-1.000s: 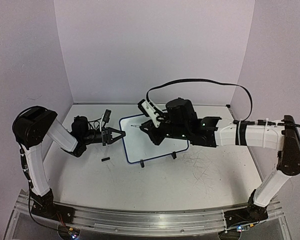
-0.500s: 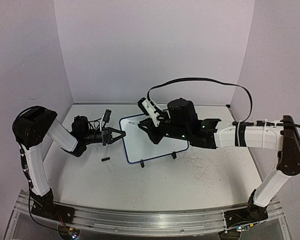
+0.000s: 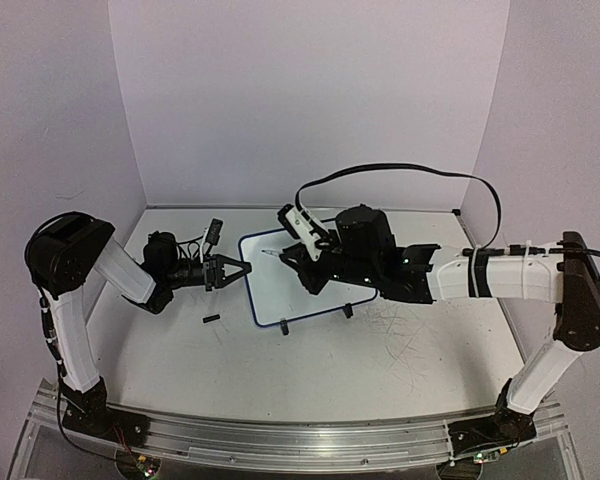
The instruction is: Write a sentence on the whiteboard
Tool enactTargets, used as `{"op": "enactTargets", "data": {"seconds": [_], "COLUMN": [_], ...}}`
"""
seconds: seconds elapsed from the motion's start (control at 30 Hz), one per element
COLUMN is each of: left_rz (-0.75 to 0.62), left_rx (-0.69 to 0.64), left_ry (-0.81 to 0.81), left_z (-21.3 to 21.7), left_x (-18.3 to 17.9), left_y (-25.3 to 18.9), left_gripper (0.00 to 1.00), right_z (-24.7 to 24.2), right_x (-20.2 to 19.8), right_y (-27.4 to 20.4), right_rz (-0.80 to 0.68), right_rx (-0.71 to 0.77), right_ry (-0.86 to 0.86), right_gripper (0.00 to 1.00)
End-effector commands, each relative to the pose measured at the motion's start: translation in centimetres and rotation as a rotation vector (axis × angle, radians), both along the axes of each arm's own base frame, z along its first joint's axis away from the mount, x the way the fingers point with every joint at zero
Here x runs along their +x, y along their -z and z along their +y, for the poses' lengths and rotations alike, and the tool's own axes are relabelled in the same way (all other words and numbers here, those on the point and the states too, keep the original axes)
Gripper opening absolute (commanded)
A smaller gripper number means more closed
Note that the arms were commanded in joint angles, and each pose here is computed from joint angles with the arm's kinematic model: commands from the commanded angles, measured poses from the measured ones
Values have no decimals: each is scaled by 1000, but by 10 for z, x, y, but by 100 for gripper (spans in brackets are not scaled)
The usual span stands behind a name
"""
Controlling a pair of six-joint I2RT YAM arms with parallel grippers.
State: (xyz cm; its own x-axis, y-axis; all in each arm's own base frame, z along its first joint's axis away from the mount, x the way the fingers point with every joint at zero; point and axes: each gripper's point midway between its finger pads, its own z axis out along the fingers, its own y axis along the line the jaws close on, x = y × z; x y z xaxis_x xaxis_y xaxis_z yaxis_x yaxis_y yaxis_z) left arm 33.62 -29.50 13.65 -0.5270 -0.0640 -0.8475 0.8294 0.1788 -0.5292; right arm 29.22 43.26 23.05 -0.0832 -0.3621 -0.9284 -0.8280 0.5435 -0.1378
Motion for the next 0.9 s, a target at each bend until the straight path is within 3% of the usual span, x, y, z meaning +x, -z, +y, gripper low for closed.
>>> {"op": "enactTargets", "data": {"seconds": [0.0, 0.23, 0.87], "left_rz": [23, 15, 19], "left_rx": [46, 45, 46], "left_ry": [2, 3, 10], "left_z": [-5, -7, -9], "left_x": [-3, -4, -4], "left_y": [13, 10, 11], "left_gripper": [0, 0, 0], "right_z": [-2, 14, 34], "right_x": [9, 6, 29], "right_y": [-38, -29, -4], "right_rz": [-79, -50, -36], "right_rx": [66, 69, 15], "right_ry": [63, -3, 42], "right_gripper": [0, 0, 0]}}
